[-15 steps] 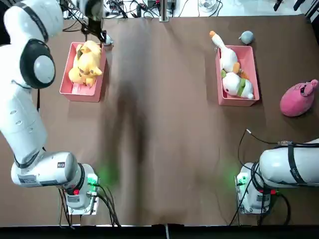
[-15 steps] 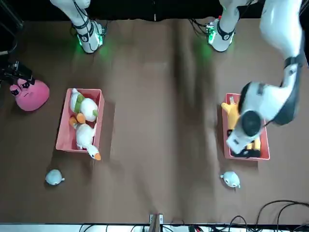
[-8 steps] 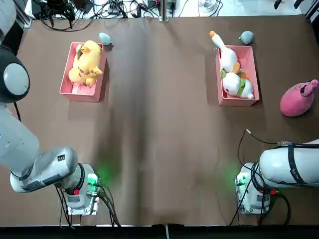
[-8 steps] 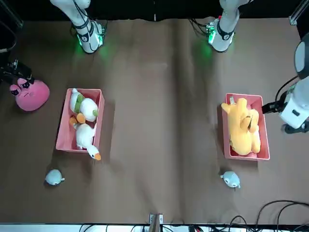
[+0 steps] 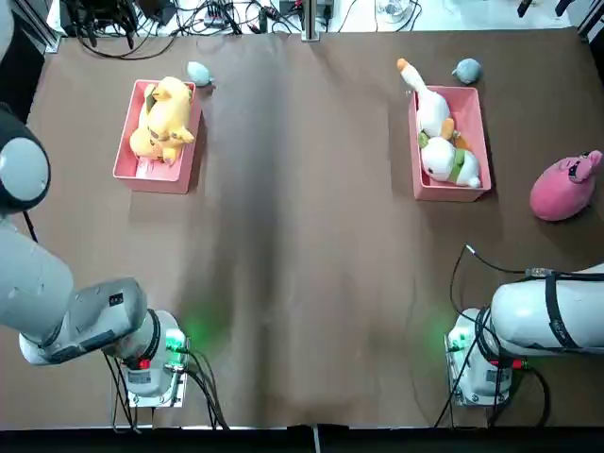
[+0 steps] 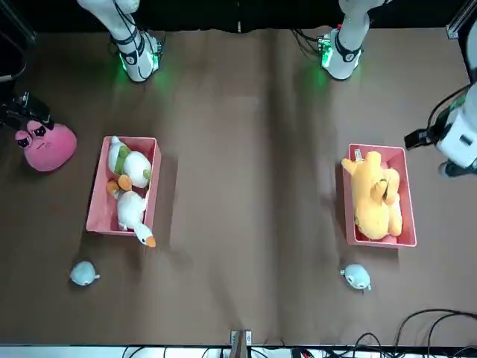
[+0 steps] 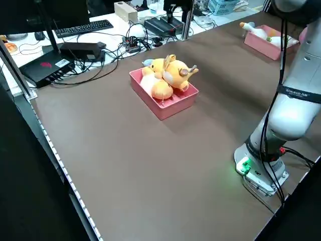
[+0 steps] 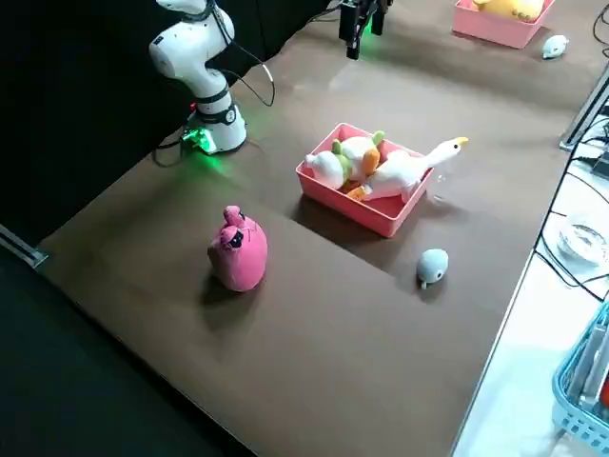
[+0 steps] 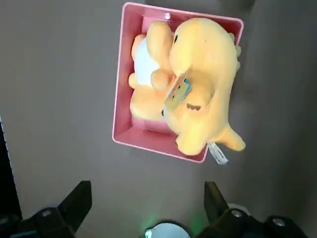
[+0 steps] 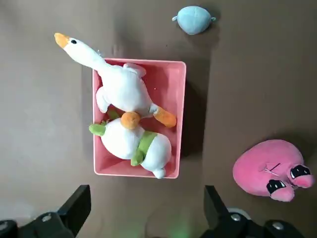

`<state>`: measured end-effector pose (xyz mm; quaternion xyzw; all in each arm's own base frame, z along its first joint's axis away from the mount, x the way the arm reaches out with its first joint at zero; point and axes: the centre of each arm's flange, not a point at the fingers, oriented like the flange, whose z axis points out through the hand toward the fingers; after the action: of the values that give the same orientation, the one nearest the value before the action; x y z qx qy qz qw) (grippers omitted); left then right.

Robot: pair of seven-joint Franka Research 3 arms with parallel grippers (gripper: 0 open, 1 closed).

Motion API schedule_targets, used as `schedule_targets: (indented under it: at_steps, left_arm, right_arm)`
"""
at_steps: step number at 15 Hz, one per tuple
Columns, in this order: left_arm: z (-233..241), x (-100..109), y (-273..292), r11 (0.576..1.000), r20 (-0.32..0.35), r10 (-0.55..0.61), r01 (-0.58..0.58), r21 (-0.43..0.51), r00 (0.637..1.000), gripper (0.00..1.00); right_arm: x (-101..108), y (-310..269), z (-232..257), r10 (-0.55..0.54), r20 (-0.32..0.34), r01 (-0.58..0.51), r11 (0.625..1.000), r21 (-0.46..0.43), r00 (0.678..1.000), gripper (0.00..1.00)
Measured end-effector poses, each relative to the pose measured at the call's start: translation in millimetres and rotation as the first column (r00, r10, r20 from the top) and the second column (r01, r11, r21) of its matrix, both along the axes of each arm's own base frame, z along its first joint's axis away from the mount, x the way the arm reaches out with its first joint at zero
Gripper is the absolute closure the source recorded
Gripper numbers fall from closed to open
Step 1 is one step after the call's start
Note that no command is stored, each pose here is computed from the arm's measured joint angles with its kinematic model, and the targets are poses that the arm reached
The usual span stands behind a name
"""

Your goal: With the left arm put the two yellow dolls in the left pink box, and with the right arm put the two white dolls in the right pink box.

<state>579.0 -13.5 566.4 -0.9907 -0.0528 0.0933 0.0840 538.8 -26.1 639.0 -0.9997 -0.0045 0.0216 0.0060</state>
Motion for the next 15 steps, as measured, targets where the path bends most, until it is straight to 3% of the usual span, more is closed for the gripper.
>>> schedule_targets:
  at_steps: [4,7,12,15]
  left_arm:
    - [42.4,-29.1,7.5,0.998,0.047,0.053,-0.051,-0.038,0.997,0.00]
    - [53.1,-57.6,27.5,0.989,0.050,0.099,-0.093,-0.116,0.994,0.00]
    - [40.1,-81.5,24.7,0.981,0.063,0.105,-0.093,-0.172,0.993,0.00]
    - [39.1,-85.1,20.9,0.979,0.061,0.101,-0.088,-0.184,0.993,0.00]
  right_arm:
    - [0.1,2.1,0.2,0.003,0.001,-0.003,1.000,0.001,1.000,0.01]
    - [0.2,2.6,2.6,0.003,0.006,-0.003,1.000,0.001,1.000,0.02]
    - [0.6,11.1,6.8,0.018,0.015,-0.018,1.000,0.001,1.000,0.02]
    - [1.3,23.9,8.5,0.037,0.023,-0.037,0.999,0.000,0.999,0.02]
